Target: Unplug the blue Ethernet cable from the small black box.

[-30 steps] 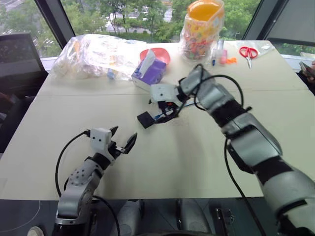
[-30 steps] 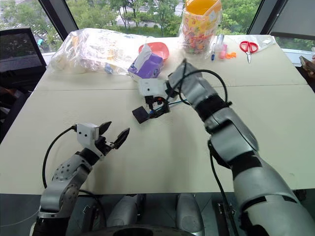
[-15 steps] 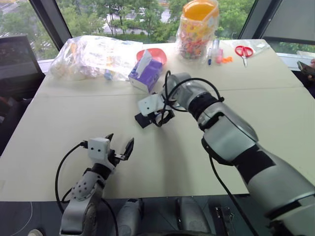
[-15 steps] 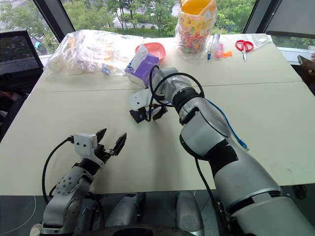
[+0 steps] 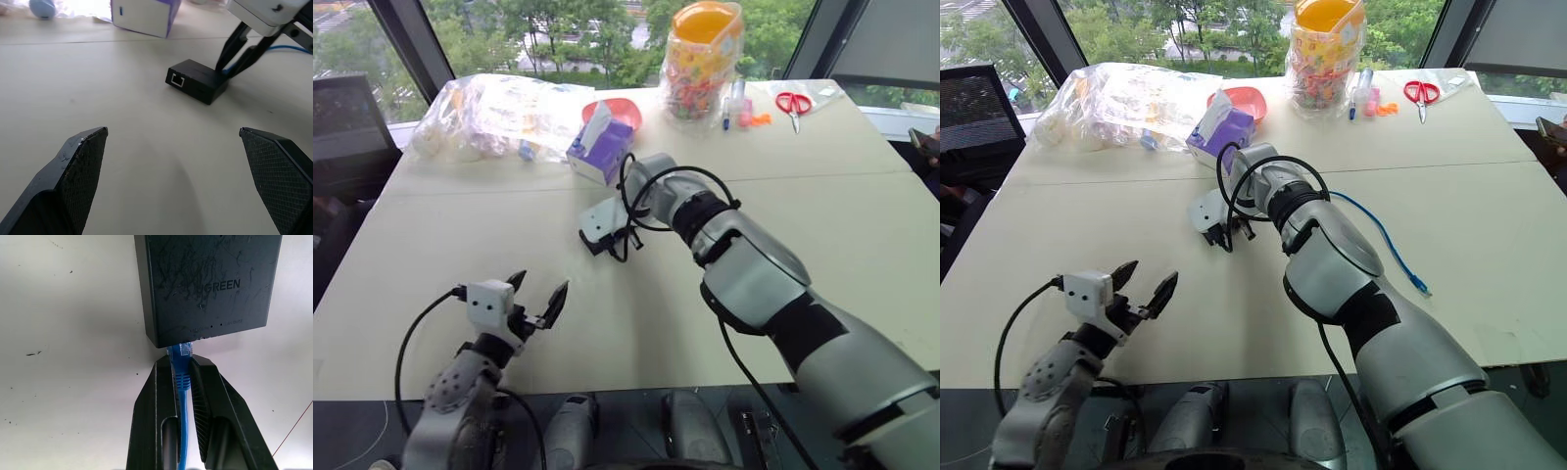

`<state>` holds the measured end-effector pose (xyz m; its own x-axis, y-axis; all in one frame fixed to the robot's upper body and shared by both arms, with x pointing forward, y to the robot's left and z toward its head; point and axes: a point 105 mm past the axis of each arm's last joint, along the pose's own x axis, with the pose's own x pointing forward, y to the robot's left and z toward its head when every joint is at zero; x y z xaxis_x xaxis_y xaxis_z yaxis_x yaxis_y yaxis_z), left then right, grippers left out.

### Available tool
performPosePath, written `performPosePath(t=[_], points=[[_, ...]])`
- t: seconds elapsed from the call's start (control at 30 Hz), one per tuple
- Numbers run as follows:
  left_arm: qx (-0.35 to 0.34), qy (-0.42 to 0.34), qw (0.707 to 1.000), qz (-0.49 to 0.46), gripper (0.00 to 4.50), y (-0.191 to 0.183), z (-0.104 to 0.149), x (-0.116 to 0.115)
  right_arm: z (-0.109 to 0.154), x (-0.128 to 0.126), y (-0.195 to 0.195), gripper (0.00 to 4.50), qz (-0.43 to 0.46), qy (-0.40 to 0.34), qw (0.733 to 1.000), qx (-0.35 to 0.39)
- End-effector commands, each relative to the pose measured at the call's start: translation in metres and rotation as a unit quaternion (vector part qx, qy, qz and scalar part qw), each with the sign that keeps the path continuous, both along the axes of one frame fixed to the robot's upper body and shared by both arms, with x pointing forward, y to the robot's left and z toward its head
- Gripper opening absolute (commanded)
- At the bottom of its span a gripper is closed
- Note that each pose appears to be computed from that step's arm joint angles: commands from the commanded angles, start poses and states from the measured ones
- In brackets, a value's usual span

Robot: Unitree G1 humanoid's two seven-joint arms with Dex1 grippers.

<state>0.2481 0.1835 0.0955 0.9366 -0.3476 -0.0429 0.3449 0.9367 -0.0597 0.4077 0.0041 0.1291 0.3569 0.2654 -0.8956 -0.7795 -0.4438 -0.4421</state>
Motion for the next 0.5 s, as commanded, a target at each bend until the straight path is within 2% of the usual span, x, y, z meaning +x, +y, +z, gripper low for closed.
performPosePath(t=[0.03, 0.1, 0.2, 0.3, 0.37, 0.5], points=[[0.002, -0.044, 0.999, 0.002, 4.5, 0.013, 0.03, 0.013, 0.005, 0.008, 0.0, 0.08, 0.006, -0.032, 0.998, 0.058], [-0.006, -0.05, 0.999, -0.002, 4.5, 0.012, 0.036, 0.021, 0.012, 0.013, 0.001, 0.08, 0.027, -0.071, 0.992, 0.097], [-0.037, -0.056, 0.998, -0.02, 4.5, 0.003, 0.047, 0.033, 0.021, 0.035, -0.021, 0.08, 0.068, -0.223, 0.969, 0.088], [-0.076, -0.051, 0.993, -0.068, 4.5, -0.014, 0.057, 0.041, 0.013, 0.038, -0.047, 0.08, 0.083, -0.292, 0.946, 0.112], [-0.083, -0.041, 0.991, -0.099, 4.5, -0.022, 0.06, 0.044, 0.006, 0.032, -0.057, 0.08, 0.097, -0.34, 0.926, 0.133], [-0.08, -0.023, 0.984, -0.154, 4.5, -0.032, 0.064, 0.053, 0.012, -0.006, -0.056, 0.08, 0.108, -0.436, 0.863, 0.232]])
